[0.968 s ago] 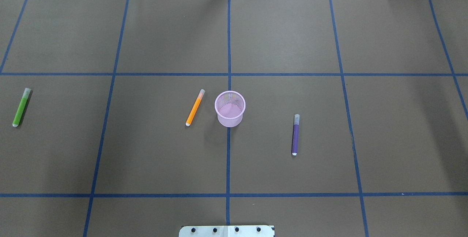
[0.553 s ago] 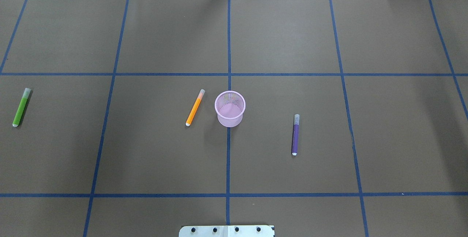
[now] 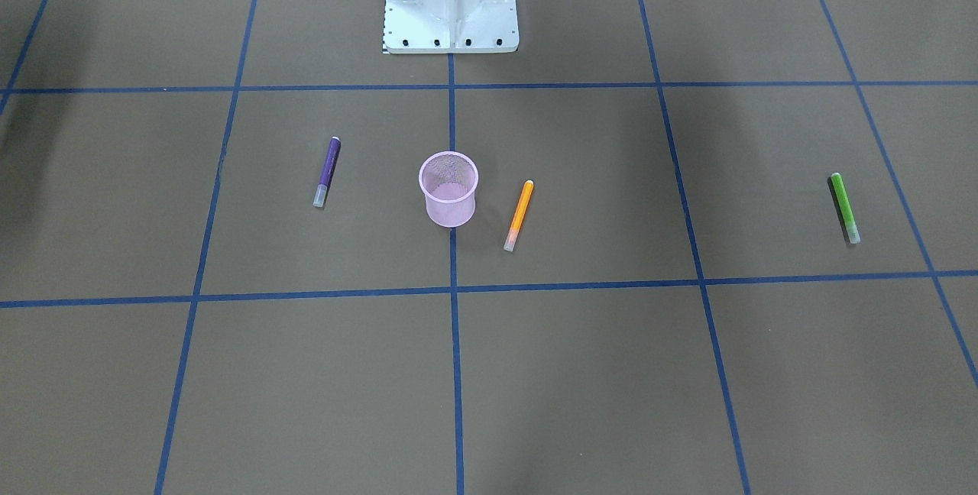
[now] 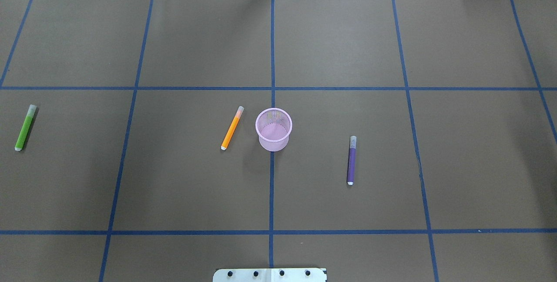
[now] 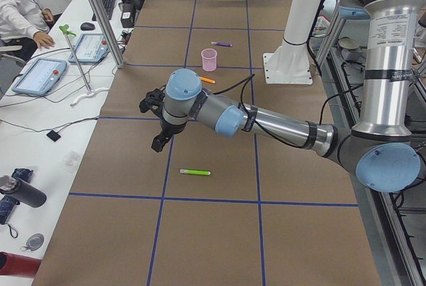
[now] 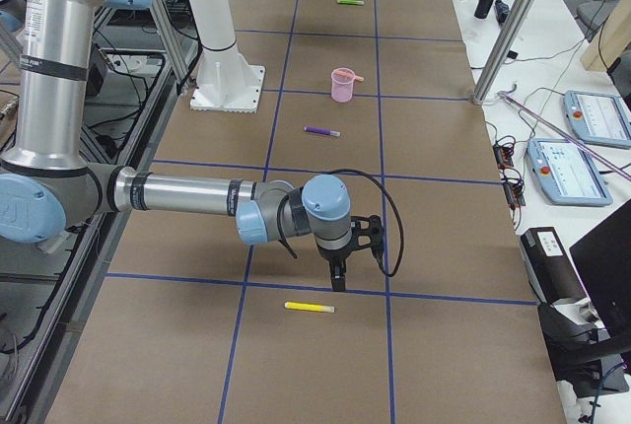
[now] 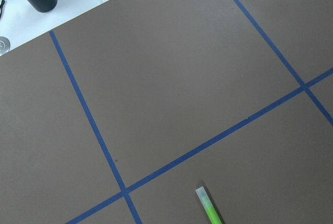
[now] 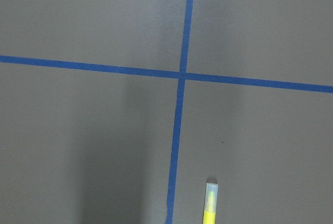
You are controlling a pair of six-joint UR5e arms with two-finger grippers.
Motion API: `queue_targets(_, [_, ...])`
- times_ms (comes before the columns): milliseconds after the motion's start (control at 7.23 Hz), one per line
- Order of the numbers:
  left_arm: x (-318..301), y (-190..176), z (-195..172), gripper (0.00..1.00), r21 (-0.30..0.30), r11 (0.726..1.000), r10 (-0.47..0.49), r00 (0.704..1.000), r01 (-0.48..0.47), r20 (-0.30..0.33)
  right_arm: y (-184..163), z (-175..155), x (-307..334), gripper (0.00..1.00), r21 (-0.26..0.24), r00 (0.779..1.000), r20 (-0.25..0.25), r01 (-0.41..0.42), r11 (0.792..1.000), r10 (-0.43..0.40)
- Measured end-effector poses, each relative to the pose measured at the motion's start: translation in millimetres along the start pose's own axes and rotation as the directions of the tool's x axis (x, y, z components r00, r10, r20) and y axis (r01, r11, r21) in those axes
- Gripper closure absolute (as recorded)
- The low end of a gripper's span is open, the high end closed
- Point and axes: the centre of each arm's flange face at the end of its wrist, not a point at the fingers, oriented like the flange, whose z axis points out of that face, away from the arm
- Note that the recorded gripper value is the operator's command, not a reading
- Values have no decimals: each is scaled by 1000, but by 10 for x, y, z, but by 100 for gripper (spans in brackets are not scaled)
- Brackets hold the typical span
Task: Collect pens into pen holder
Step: 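Close the right gripper on the yellow marker near its start position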
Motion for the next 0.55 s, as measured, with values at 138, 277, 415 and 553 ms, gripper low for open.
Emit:
queue_targets(138, [3,2,5,0,2,1000,2,1000,-2,-4,129,315,142,6,26,1000,3,-26,999,26])
queue_targets(277, [6,-1,4,0,3,1000,3,1000,-3,-6,262,595,257,11,52,999,6,-53,997,52])
queue_targets(415, [7,-4,3,0,4,1000,4,1000,-4,-6,363,787,304,16,67,997,4,-76,995,76])
queue_targets(553, [9,-7,2,0,5,1000,5,1000,-5,-7,440,920,334,24,70,996,0,-89,994,89])
